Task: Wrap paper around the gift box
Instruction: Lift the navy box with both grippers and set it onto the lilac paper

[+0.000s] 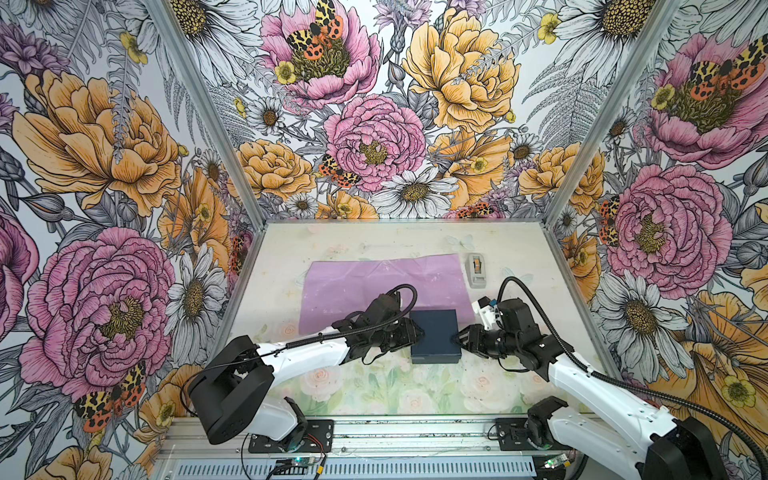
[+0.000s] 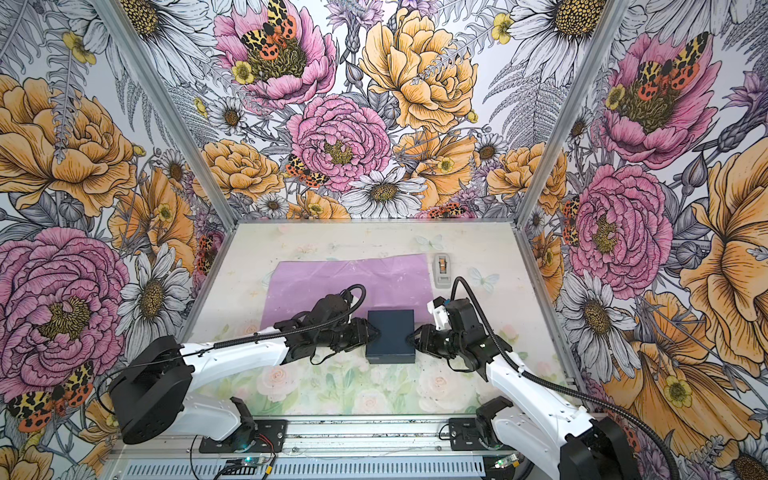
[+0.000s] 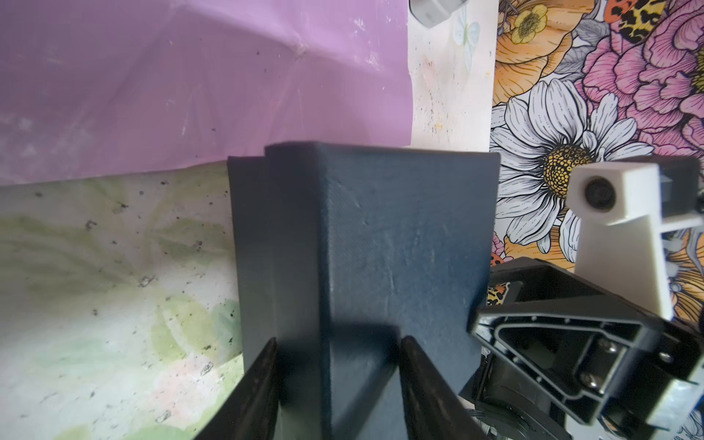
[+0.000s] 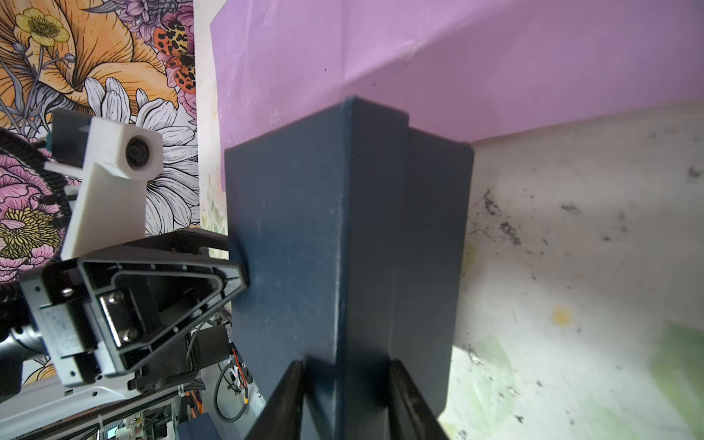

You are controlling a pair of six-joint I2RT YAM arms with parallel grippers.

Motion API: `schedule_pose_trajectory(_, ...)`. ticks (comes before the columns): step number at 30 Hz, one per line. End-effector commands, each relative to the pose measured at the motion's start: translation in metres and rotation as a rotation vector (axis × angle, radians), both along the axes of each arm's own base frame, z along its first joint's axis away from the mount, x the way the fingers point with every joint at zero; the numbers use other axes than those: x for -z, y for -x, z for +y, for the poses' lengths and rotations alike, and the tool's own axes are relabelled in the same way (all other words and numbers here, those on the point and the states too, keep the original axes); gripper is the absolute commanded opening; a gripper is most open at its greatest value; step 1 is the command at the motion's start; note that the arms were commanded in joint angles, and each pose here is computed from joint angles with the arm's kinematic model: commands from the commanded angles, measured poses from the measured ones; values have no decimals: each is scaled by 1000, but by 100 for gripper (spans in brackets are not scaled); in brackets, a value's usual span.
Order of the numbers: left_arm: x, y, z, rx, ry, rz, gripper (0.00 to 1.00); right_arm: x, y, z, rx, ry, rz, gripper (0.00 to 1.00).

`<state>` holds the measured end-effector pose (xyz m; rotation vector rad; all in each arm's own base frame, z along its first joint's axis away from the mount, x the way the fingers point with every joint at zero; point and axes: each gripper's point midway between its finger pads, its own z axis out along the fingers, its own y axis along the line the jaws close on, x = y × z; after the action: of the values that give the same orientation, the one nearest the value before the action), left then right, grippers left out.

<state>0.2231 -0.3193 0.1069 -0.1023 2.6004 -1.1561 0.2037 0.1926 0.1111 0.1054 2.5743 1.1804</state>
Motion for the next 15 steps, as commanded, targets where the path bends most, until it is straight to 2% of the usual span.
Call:
schedule_pose_trajectory(1, -57, -7, -24, 80, 166, -104, 50, -31, -18, 18, -31, -64, -103, 37)
schedule_pose_trajectory(15, -60, -48, 5, 40, 153, -101, 50, -35, -63, 44, -42, -57, -114, 36)
